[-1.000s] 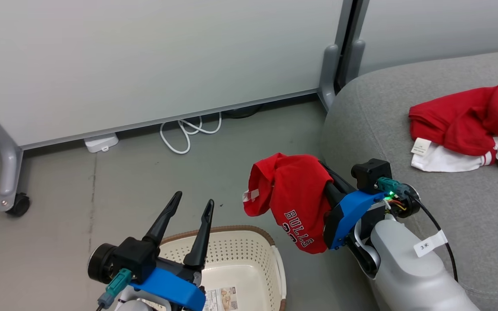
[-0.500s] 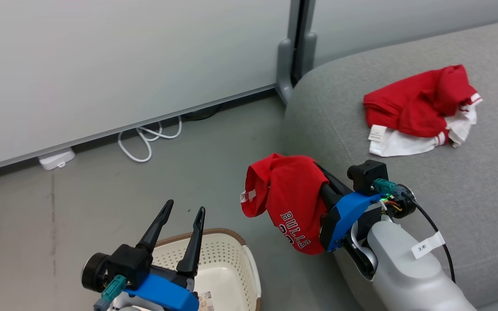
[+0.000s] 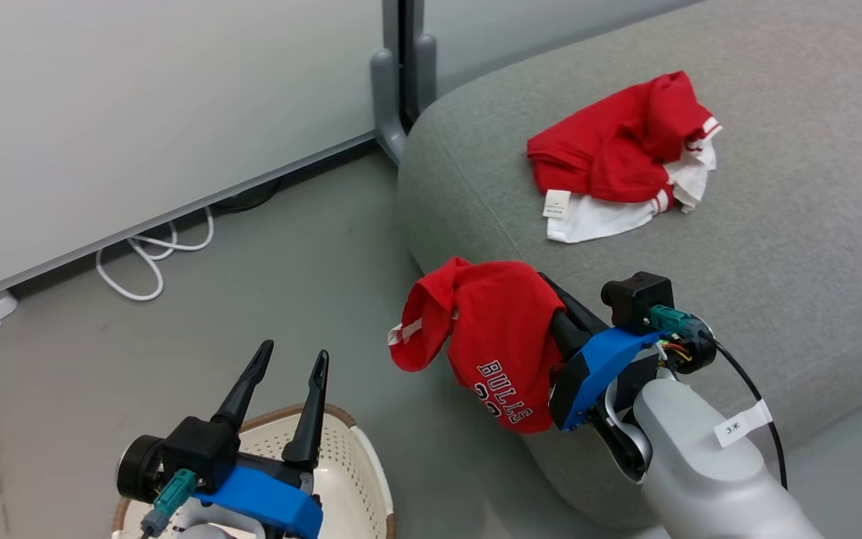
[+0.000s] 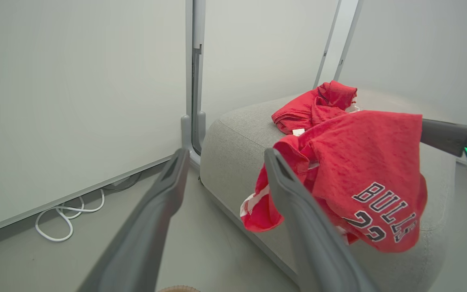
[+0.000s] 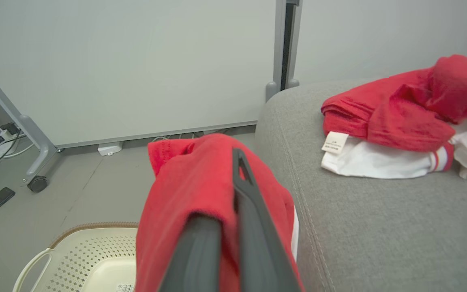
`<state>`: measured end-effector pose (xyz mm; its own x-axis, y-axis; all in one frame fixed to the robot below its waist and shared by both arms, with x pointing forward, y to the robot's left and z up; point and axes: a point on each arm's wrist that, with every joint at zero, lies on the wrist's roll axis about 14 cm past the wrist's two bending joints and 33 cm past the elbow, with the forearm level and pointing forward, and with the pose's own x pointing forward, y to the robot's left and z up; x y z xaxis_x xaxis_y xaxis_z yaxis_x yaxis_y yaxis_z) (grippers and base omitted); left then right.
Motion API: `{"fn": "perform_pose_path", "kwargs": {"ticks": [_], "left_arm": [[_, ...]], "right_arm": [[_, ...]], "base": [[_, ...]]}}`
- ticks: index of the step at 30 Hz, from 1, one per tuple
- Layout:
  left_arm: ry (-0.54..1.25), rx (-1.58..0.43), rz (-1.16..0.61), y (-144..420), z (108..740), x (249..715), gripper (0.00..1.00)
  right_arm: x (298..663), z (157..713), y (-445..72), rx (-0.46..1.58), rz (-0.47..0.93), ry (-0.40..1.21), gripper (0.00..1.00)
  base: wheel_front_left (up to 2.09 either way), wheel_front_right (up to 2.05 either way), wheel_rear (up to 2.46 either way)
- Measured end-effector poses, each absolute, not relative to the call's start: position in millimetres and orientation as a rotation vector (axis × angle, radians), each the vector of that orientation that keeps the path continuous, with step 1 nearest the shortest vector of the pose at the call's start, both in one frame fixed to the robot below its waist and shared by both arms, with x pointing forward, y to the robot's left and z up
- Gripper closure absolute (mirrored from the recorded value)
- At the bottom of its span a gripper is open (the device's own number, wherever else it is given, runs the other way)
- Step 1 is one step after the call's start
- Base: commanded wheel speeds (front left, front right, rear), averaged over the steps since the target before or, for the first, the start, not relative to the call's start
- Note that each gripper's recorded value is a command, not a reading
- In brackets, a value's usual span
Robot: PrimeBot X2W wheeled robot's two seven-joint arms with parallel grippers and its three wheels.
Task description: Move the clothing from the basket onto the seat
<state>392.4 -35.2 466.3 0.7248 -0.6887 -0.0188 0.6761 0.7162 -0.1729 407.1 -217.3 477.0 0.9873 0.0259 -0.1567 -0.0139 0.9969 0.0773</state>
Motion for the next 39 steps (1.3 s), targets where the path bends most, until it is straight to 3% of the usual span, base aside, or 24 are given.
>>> {"fn": "perform_pose_path", "kwargs": {"ticks": [26,39], "left_arm": [[0.081,-0.163,-0.876,-76,466,392,0.0],[0.073,-0.168,-0.87,-71,454,415,0.0]], "right_arm": [[379,477,-262,0.104,-0.121,0.149,1.0],[444,559,-325,-0.057,-0.183,-0.016,1.0]], "base": [[0.0,0.0,0.0],[0.0,0.0,0.0]]}}
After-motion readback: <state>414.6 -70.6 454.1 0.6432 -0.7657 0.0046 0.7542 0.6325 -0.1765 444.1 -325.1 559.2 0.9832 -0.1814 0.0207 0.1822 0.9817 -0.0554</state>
